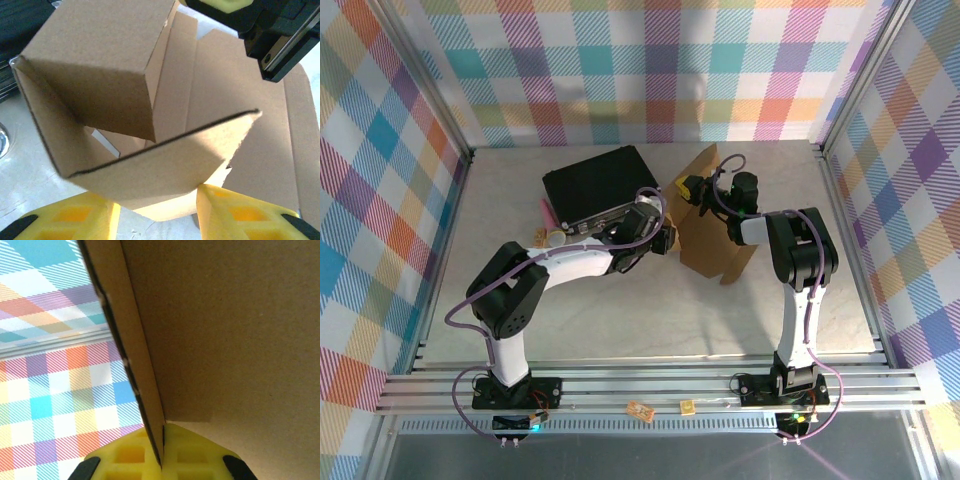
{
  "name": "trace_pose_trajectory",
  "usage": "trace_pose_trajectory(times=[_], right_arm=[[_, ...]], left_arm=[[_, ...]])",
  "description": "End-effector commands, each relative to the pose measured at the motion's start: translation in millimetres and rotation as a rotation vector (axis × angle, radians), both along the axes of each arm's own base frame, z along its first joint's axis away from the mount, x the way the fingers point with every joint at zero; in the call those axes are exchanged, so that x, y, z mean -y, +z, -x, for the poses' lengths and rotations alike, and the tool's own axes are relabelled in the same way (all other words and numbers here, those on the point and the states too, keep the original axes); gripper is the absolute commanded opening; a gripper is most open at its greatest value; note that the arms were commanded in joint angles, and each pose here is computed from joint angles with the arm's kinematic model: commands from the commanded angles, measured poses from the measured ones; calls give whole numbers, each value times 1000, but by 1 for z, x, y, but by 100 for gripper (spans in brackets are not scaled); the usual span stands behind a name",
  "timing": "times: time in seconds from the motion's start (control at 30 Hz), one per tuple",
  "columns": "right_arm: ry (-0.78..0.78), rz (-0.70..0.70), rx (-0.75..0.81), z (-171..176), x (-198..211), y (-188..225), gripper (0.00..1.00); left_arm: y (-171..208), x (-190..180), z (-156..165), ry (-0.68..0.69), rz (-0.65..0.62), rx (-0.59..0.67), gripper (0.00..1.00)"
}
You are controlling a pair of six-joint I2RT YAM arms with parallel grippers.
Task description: Fold the paper box
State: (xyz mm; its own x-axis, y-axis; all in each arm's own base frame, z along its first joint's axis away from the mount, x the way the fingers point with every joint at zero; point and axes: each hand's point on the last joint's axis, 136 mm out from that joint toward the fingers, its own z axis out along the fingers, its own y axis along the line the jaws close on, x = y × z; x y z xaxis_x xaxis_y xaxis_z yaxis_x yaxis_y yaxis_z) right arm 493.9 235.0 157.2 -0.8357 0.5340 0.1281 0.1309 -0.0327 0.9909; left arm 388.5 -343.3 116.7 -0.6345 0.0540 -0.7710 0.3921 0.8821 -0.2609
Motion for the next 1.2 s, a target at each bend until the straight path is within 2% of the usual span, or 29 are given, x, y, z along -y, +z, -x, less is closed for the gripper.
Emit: trace_pose_trajectory(times=[0.0,0.3,0.5,0.67,0.8,0.9,1.07,1.17], right_arm=[[104,-23,-40,24,-22,-4,0],[96,-21,-46,23,-22,-3,0],[90,-17,-49,23,-21,-1,0],[84,-14,-50,23,-20,1,0],[79,-13,-56,23,-20,1,0],[74,-15,-59,23,-19,2,0],[71,-19,-67,22,-19,4,0],[67,-21,-77,22,-19,4,0]], left_arm=[[32,18,-21,42,121,93,44],[20,29,-21,42,85,80,45],[4,14,-26,113,-7,77,44],[-3,6,-31,168,-49,70,52],[-3,3,-34,197,-55,69,54],[-5,4,-36,204,-65,67,51],[-9,6,-42,203,-58,74,40],[-13,6,-45,211,-72,73,39]])
